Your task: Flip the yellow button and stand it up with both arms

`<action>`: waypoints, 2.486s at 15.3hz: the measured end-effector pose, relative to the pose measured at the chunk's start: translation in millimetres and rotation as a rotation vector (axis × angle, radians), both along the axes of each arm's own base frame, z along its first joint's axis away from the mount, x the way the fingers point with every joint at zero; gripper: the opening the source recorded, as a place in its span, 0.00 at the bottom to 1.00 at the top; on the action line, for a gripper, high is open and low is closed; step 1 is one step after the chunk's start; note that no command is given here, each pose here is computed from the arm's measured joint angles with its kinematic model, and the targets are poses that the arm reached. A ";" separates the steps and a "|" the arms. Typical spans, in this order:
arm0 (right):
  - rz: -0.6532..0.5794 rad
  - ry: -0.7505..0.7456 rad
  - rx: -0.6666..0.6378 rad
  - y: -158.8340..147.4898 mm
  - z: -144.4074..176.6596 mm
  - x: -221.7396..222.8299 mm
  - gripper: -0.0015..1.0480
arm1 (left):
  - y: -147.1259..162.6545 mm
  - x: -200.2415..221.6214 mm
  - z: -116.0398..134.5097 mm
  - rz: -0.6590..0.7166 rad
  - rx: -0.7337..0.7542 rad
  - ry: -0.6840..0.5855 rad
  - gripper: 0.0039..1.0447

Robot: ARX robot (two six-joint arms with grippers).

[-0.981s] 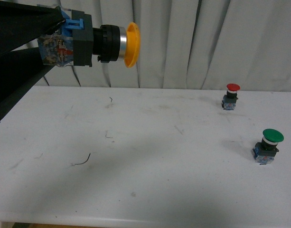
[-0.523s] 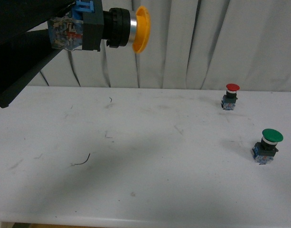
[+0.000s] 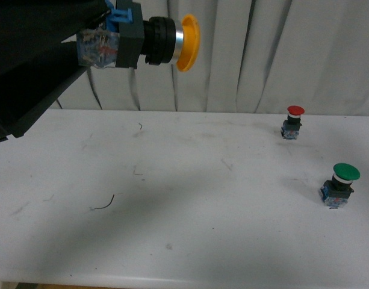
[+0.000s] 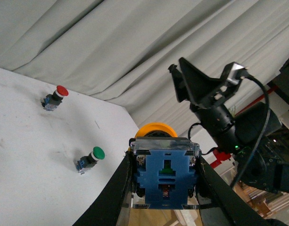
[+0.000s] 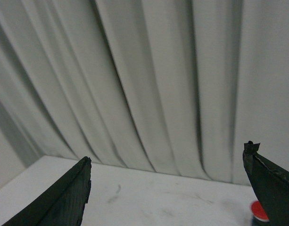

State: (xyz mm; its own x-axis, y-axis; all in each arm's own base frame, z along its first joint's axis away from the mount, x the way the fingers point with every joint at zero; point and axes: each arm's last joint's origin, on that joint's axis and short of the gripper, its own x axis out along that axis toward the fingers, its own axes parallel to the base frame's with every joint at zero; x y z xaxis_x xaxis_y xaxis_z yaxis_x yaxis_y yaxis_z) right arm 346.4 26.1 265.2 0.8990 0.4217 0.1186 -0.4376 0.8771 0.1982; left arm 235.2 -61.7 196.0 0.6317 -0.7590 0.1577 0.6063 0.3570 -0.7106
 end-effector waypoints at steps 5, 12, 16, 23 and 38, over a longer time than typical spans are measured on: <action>0.547 0.071 0.338 44.7 -18.0 -50.0 0.94 | 0.1 1.3 -3.2 -0.002 0.003 0.014 0.30; 0.671 0.696 0.804 92.4 -78.1 -38.8 0.94 | 1.3 2.0 -3.9 0.002 -0.005 0.028 0.30; 0.727 0.777 0.812 117.3 -85.1 -42.8 0.94 | 0.9 3.9 -9.6 -0.004 -0.009 0.063 0.30; 0.780 0.781 0.795 143.3 -82.2 -44.7 0.69 | 5.4 3.2 -13.9 -0.002 -0.012 0.086 0.30; 0.761 0.747 0.793 135.4 -80.3 -37.4 0.33 | 23.4 6.1 -12.8 0.041 -0.036 0.111 0.96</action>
